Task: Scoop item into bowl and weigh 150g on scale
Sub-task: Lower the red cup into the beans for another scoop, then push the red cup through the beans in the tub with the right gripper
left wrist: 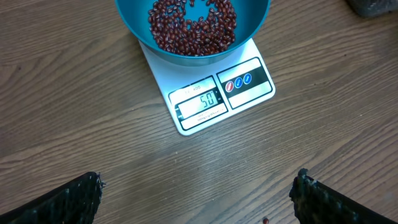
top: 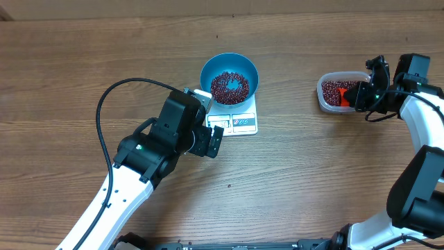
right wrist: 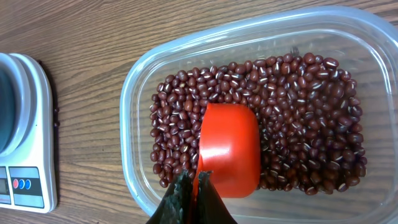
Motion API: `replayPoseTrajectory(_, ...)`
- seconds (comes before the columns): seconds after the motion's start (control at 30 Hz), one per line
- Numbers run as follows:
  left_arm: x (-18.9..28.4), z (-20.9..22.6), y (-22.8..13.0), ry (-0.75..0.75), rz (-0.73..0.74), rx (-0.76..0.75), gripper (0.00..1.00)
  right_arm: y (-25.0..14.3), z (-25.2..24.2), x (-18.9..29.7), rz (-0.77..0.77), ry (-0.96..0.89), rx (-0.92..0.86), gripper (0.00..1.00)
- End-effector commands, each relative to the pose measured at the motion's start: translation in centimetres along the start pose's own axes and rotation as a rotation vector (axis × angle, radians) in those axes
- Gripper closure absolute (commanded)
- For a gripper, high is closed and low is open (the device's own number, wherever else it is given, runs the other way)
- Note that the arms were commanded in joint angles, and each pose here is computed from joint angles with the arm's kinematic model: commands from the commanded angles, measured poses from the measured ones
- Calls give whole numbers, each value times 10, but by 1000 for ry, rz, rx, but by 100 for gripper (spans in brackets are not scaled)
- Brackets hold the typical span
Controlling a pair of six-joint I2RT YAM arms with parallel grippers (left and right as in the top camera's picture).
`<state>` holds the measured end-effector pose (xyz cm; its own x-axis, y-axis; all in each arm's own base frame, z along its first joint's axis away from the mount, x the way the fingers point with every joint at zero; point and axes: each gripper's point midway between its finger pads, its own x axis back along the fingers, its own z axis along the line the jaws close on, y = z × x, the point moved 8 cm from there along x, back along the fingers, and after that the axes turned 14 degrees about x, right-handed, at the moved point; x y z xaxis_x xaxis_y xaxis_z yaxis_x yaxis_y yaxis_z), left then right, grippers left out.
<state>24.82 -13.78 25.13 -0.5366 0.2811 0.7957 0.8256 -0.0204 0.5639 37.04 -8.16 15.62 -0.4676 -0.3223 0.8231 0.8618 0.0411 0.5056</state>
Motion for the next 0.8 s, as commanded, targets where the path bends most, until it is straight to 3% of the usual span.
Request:
replayPoseTrajectory(0.0,5,-3,7,-19,-21,-18,0,-13,4,-9,36,55,-28,96)
replayPoseTrajectory(0.77,5,-3,7,-19,-21,-18,0,-9,14,-8,-6,163,-29,96)
